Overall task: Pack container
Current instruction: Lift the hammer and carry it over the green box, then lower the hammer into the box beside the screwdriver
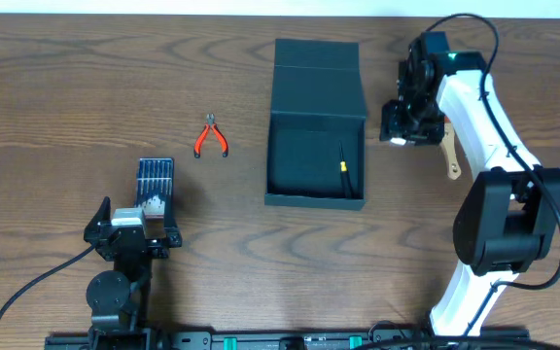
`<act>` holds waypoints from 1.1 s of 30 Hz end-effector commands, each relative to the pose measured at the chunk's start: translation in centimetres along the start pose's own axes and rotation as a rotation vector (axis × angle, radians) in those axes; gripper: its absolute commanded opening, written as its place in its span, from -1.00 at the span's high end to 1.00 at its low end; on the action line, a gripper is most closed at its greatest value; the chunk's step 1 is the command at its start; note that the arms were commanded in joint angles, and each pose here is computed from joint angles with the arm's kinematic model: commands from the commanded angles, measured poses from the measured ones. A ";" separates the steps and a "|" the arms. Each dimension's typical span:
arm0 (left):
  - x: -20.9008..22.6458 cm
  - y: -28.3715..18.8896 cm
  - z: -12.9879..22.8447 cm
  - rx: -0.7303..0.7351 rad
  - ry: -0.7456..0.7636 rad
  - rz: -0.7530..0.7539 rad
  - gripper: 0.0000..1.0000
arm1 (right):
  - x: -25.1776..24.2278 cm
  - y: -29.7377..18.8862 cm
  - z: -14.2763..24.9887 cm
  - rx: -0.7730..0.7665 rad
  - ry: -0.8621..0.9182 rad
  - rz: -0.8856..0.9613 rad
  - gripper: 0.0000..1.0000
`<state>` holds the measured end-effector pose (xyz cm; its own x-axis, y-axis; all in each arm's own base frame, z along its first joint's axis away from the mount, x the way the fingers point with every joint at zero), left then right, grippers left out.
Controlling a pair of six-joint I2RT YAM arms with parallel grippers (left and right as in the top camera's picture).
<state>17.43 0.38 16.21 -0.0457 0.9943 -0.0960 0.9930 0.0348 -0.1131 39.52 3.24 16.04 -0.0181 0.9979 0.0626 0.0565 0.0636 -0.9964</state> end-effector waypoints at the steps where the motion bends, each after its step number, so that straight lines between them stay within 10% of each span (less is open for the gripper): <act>1: 0.1 0.2 1.4 0.041 0.011 -0.001 -0.97 | -0.2 -1.9 -0.9 -0.049 -0.030 0.010 0.43; 33: 0.1 0.2 1.4 0.041 0.011 0.000 -0.97 | 10.2 -5.8 2.3 0.017 -0.529 -0.069 0.43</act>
<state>17.43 0.37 16.20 -0.0454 0.9943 -0.0960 0.9929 0.0344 -0.1135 36.99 12.00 21.15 -0.4424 0.8917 0.0953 -0.0025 0.1051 -0.9945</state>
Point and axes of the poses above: each gripper's point midway between its finger pads, its own y axis out along the fingers, its own x axis along the line the jaws close on, z = x × y, the point moved 7 cm from there along -y, back along the fingers, and after that the axes turned 8 degrees about -y, right-handed, at the moved point
